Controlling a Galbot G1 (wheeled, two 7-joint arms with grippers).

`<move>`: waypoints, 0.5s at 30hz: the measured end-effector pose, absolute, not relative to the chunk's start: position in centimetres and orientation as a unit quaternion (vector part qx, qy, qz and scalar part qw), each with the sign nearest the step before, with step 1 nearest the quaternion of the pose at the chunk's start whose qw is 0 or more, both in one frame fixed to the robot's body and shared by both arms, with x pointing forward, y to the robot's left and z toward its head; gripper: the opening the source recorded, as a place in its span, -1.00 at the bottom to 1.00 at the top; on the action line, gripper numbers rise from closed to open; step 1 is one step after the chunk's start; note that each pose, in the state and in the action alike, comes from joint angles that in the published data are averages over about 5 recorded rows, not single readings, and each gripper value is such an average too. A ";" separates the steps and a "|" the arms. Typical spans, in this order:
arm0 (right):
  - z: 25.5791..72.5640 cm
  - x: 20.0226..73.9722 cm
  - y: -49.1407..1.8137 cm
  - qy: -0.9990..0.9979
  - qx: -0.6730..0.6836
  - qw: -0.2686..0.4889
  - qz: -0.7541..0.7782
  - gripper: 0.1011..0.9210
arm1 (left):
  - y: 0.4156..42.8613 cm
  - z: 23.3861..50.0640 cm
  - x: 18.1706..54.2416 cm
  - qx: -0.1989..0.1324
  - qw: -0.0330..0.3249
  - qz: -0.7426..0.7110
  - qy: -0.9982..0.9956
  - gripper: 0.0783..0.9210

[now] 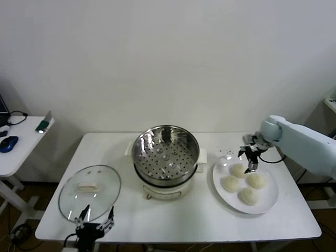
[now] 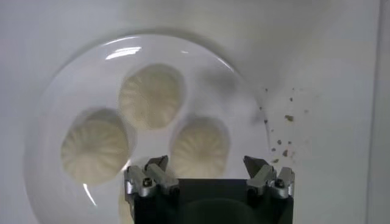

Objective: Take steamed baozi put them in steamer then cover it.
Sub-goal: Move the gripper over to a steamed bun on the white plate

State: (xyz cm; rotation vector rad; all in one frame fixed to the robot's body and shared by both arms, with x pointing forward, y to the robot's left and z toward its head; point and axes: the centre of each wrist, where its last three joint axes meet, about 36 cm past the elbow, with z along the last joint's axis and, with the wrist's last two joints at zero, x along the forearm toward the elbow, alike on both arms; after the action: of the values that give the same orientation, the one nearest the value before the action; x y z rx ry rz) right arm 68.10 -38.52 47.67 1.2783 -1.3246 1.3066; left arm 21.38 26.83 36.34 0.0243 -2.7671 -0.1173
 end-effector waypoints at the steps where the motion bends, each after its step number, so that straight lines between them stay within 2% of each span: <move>1: 47.4 68.1 -38.5 -0.531 0.511 0.429 0.522 0.76 | 26.9 36.3 21.4 0.009 0.185 -0.043 -0.982 0.77; 15: 45.4 68.3 -38.9 -0.539 0.504 0.439 0.513 0.76 | 27.0 35.9 21.2 0.011 0.189 -0.050 -0.981 0.77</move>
State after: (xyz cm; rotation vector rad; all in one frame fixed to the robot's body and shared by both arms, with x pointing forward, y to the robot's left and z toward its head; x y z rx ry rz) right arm 68.32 -38.92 45.45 1.2521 -1.3387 1.2733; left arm 21.17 26.95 35.89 0.0310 -2.7569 -0.1412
